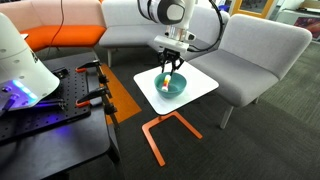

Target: Put the bottle in the bowl

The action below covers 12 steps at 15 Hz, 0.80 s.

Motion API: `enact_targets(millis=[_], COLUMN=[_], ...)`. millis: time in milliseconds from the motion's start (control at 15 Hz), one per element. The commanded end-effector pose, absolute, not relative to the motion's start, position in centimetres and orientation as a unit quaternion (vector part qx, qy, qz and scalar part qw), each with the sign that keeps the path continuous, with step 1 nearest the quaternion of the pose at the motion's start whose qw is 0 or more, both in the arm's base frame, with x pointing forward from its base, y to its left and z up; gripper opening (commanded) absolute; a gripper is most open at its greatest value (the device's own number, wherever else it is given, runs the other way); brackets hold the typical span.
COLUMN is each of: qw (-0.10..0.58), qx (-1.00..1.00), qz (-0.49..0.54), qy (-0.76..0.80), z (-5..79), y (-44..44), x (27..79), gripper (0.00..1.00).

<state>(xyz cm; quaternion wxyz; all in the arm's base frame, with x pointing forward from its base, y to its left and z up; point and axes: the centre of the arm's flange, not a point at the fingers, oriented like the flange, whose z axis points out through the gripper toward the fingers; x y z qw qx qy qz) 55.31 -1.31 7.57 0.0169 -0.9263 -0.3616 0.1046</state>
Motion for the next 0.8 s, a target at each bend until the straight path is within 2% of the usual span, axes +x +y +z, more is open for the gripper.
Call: enact_targets(millis=[0, 133, 200, 733], qw=[-0.001, 0.003, 0.008, -0.004], qx=[-0.922, -0.927, -0.931, -0.958], qz=[0.093, 0.096, 0.098, 0.091], qy=[-0.377, -0.362, -0.352, -0.273], z=[8.0, 9.4, 10.0, 15.3], y=[-1.2, -0.7, -0.5, 3.2], x=[56.0, 56.1, 56.1, 52.7], gripper=[0.81, 0.96, 0.99, 1.0])
